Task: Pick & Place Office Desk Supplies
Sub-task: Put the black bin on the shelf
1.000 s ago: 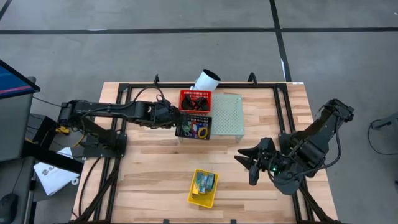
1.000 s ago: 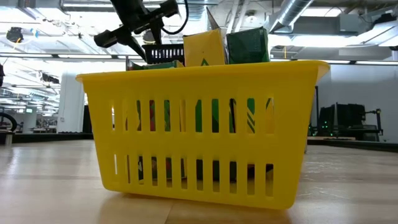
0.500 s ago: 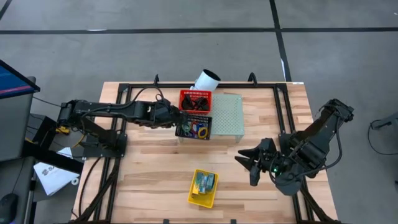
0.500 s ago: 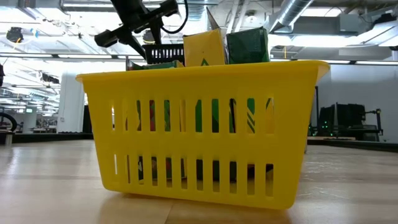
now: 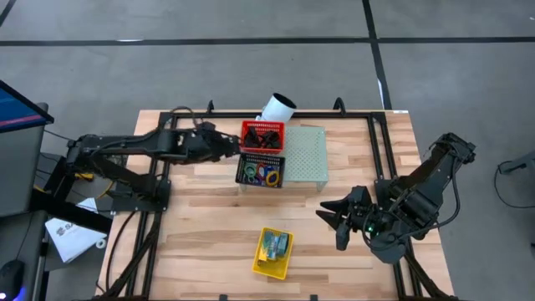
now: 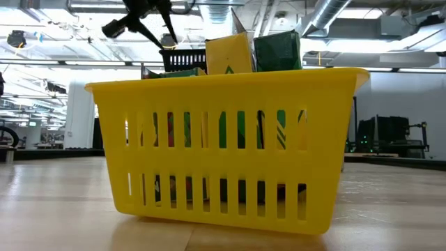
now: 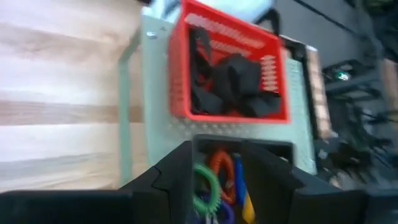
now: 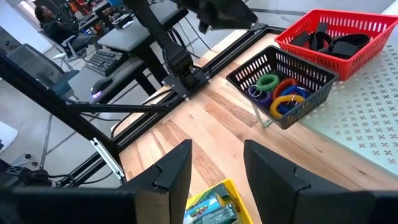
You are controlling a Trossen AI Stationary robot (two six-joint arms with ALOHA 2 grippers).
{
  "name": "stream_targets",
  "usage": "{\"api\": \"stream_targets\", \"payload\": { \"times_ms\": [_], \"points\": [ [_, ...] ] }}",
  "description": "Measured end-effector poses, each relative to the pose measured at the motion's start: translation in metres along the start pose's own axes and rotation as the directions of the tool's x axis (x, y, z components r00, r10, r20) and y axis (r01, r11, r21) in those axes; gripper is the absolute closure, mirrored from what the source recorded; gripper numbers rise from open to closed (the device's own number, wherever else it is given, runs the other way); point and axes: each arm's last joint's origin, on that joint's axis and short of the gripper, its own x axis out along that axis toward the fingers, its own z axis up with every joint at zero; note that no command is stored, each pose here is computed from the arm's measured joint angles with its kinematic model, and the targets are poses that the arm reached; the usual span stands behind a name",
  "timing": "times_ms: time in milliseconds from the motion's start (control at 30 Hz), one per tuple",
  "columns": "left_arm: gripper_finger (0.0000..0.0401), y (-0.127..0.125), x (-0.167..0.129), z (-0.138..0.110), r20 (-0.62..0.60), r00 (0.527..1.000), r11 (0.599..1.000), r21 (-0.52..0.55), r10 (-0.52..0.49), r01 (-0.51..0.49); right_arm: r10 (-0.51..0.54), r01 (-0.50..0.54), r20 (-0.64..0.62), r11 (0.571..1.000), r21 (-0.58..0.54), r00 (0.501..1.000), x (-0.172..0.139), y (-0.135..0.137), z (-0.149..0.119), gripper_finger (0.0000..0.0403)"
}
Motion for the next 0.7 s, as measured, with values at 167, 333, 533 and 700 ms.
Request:
{"api": "stream_targets", "payload": {
  "times_ms": [167, 333, 533, 700],
  "points": [
    [0.0274, 0.004, -0.025, 0.005, -0.093, 0.991, 0.992, 0.075, -0.096, 0.103, -0.001, 0.001, 0.0, 1.0, -0.001, 1.0, 0.0, 0.0, 0.0, 0.026],
    [0.0331, 0.002, -0.044, -0.001, -0.204, 0.958, 0.957, 0.165, -0.202, 0.237, -0.004, 0.004, 0.008, 1.0, -0.001, 1.0, 0.0, 0.0, 0.0, 0.026],
    [0.0393, -0.004, -0.052, -0.04, -0.387, 0.886, 0.891, 0.26, -0.257, 0.372, -0.012, 0.012, 0.015, 1.0, 0.007, 1.0, 0.003, -0.001, 0.002, 0.026],
    [0.04, -0.007, -0.047, -0.096, -0.456, 0.819, 0.811, 0.292, -0.348, 0.507, -0.018, 0.018, 0.014, 0.999, 0.027, 1.0, 0.003, -0.002, 0.002, 0.026]
  ]
}}
